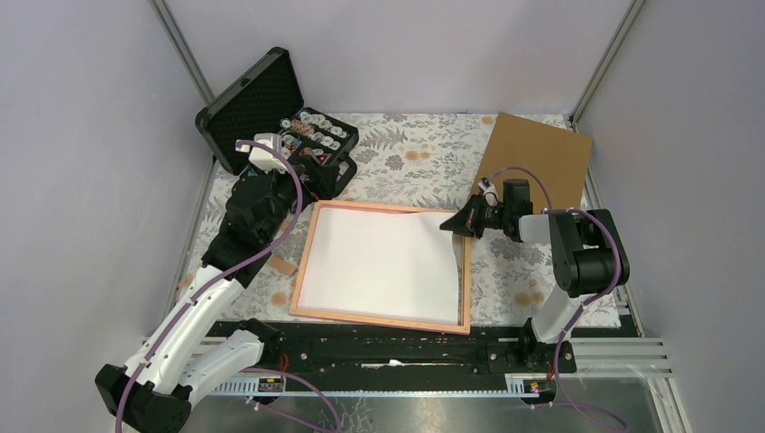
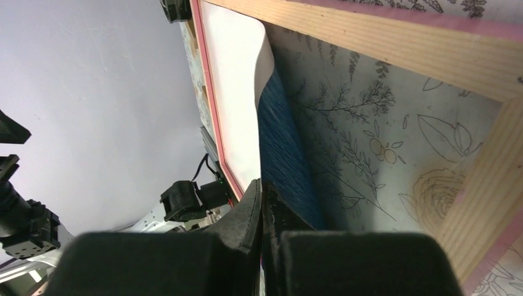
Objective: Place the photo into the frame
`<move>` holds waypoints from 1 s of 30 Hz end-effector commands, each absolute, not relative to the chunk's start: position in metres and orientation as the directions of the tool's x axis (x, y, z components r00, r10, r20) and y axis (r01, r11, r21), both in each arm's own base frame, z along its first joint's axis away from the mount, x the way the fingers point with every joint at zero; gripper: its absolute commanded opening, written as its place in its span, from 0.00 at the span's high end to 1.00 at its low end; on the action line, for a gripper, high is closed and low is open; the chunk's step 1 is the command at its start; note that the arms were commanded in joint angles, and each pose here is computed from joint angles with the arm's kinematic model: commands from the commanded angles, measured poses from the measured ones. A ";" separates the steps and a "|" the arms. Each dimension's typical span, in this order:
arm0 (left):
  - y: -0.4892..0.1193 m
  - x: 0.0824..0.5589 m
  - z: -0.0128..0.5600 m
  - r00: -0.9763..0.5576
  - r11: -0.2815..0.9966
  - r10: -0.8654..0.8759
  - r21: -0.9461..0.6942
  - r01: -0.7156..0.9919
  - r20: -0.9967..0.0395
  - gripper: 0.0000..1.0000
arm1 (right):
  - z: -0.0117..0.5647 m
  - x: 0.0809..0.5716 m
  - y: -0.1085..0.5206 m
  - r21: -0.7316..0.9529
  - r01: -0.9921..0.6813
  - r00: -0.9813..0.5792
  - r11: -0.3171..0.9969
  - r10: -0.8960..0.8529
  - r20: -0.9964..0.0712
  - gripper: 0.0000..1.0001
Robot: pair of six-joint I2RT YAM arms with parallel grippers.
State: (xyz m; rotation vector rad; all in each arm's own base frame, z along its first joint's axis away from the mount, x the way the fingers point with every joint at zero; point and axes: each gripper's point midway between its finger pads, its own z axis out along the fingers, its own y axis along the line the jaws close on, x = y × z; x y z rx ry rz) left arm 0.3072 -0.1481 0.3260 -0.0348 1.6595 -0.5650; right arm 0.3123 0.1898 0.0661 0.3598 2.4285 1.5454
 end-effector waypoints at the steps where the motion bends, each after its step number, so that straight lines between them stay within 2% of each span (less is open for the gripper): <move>1: -0.154 0.308 0.341 -0.143 0.857 -0.368 -0.395 0.331 -0.919 0.01 | 0.083 0.322 0.196 0.925 0.010 -0.927 0.381 0.351 -0.134 0.96; 2: -0.154 0.308 0.340 -0.144 0.857 -0.368 -0.395 0.332 -0.919 0.01 | 0.081 0.323 0.195 0.920 0.018 -0.927 0.392 0.352 -0.132 0.91; 7: -0.153 0.307 0.341 -0.143 0.857 -0.369 -0.395 0.330 -0.919 0.01 | 0.074 0.323 0.180 0.836 0.039 -0.923 0.548 0.339 -0.180 0.55; 8: -0.153 0.307 0.341 -0.143 0.858 -0.369 -0.395 0.329 -0.919 0.01 | 0.074 0.321 0.174 0.804 0.046 -0.923 0.593 0.333 -0.193 0.51; 12: -0.158 0.304 0.343 -0.146 0.849 -0.370 -0.398 0.348 -0.917 0.01 | 0.068 0.311 0.124 0.548 0.131 -0.906 0.826 0.325 -0.273 0.23; 14: -0.159 0.304 0.342 -0.148 0.848 -0.369 -0.397 0.352 -0.918 0.01 | 0.068 0.312 0.096 0.409 0.184 -0.885 0.894 0.332 -0.326 0.15; 17: -0.158 0.305 0.342 -0.145 0.851 -0.371 -0.398 0.342 -0.917 0.01 | 0.072 0.318 0.067 0.292 0.275 -0.846 0.916 0.375 -0.380 0.08; 22: -0.159 0.300 0.346 -0.133 0.844 -0.373 -0.395 0.363 -0.918 0.01 | 0.076 0.334 0.067 0.441 0.320 -0.799 0.839 0.489 -0.351 0.08; 26: -0.161 0.300 0.346 -0.144 0.842 -0.369 -0.396 0.366 -0.918 0.01 | 0.076 0.350 0.025 0.594 0.429 -0.665 0.681 0.683 -0.303 0.07; 28: -0.165 0.298 0.347 -0.145 0.836 -0.370 -0.397 0.380 -0.918 0.01 | 0.075 0.353 -0.002 0.607 0.483 -0.601 0.631 0.743 -0.294 0.07; 30: -0.171 0.296 0.346 -0.154 0.830 -0.363 -0.394 0.395 -0.919 0.01 | 0.074 0.354 -0.035 0.579 0.541 -0.530 0.610 0.781 -0.329 0.06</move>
